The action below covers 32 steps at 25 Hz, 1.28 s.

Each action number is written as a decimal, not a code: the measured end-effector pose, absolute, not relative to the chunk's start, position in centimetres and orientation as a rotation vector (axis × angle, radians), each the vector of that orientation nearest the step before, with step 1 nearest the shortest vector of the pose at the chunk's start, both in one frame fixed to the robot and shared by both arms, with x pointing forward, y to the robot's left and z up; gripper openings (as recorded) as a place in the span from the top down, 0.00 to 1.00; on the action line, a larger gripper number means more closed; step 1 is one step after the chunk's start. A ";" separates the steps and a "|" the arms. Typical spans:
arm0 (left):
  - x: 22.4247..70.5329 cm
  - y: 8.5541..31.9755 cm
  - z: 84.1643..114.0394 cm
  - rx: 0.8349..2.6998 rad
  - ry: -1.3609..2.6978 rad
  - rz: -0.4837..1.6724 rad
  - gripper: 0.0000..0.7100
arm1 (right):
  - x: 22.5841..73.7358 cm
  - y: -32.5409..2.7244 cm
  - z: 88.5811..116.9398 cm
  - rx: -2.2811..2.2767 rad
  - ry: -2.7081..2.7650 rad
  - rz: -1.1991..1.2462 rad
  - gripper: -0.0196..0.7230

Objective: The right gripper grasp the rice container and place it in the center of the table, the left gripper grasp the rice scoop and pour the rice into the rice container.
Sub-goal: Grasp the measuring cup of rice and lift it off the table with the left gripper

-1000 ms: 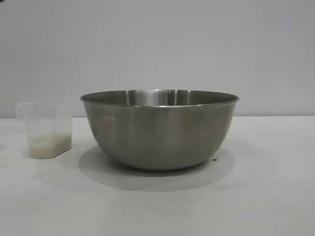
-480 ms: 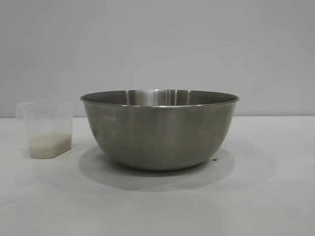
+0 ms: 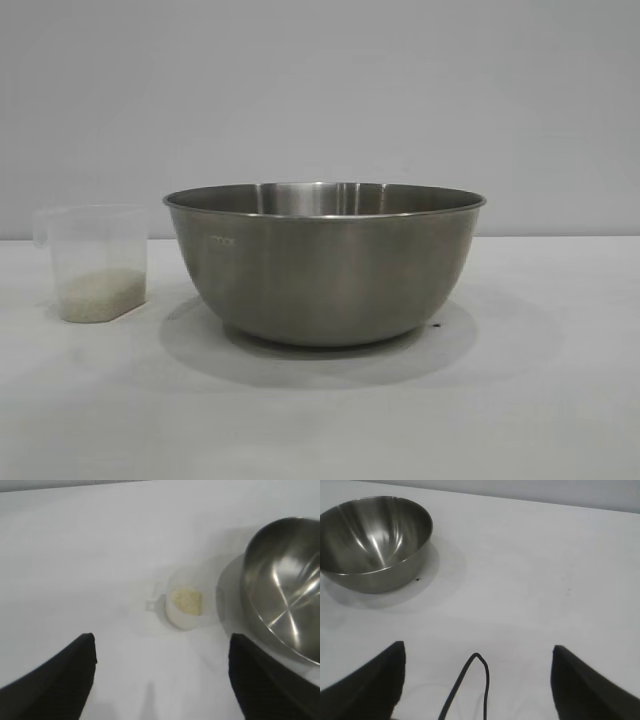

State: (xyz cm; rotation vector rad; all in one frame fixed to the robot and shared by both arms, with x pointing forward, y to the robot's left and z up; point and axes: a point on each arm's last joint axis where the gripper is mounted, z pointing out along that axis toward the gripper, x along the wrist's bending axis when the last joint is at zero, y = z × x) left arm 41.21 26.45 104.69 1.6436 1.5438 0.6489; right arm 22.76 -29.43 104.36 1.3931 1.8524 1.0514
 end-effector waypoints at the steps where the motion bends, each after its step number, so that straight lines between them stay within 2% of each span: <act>1: 41.2 26.5 103.9 1.608 1.538 0.657 0.32 | 22.8 -29.4 104.4 1.393 1.852 1.051 0.25; 7: 39.6 27.3 98.8 1.462 1.476 0.776 0.32 | 22.8 -29.4 104.4 1.393 1.852 1.051 0.25; 14: 37.6 28.0 96.4 1.337 1.338 0.919 0.32 | 22.8 -29.4 104.4 1.393 1.852 1.051 0.25; 24: 38.0 28.0 94.8 1.410 1.238 1.040 0.32 | 22.8 -29.4 104.4 1.393 1.852 1.051 0.25; 28: 39.3 27.8 93.2 1.441 1.251 1.044 0.32 | 22.8 -29.4 104.4 1.393 1.852 1.051 0.25; 32: 40.6 27.6 90.5 1.531 1.342 0.978 0.32 | 22.8 -29.4 104.4 1.393 1.852 1.051 0.25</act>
